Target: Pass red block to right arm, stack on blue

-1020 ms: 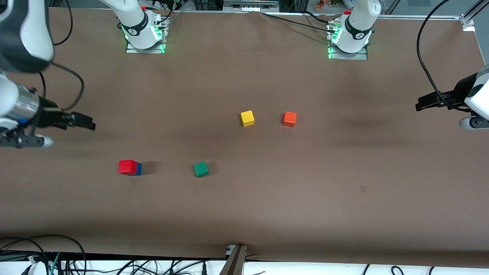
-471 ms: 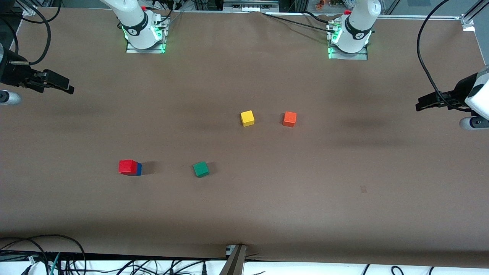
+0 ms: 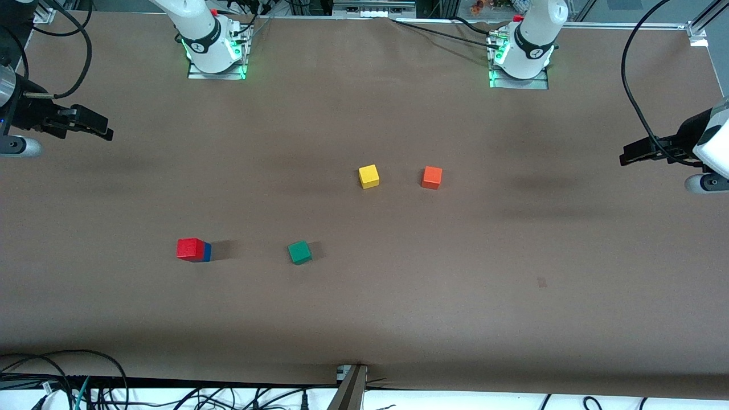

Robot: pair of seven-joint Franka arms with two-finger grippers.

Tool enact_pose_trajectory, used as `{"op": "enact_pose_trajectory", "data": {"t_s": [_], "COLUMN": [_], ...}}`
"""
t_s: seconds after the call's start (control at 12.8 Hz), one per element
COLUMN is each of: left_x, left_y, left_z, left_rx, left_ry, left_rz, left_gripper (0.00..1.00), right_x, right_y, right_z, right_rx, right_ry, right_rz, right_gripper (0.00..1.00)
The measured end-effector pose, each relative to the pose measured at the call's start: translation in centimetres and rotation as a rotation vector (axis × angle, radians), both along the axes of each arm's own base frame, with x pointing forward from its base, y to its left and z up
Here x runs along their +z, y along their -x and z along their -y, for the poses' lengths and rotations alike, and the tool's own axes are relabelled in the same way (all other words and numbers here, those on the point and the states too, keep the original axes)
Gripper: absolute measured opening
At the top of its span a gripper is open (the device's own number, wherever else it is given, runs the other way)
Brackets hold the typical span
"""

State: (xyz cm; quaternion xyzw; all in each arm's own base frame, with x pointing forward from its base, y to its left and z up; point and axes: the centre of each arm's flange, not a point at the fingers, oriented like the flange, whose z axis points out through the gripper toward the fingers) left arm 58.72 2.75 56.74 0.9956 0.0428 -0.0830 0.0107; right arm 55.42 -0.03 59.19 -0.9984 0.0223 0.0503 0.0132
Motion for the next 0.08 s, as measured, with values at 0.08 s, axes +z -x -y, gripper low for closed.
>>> {"op": "enact_pose_trajectory", "data": {"t_s": [0.08], "left_x": [0.0], "left_y": [0.0], "left_z": [0.0], "left_rx": [0.0], "left_ry": [0.0], "left_rz": [0.0], "left_gripper": [1.0], "right_x": [0.21], "right_y": [-0.03], "right_z": [-0.07], "right_rx": [0.002], "right_ry": [0.0], "right_rz": [0.005], "right_gripper": [1.0]}}
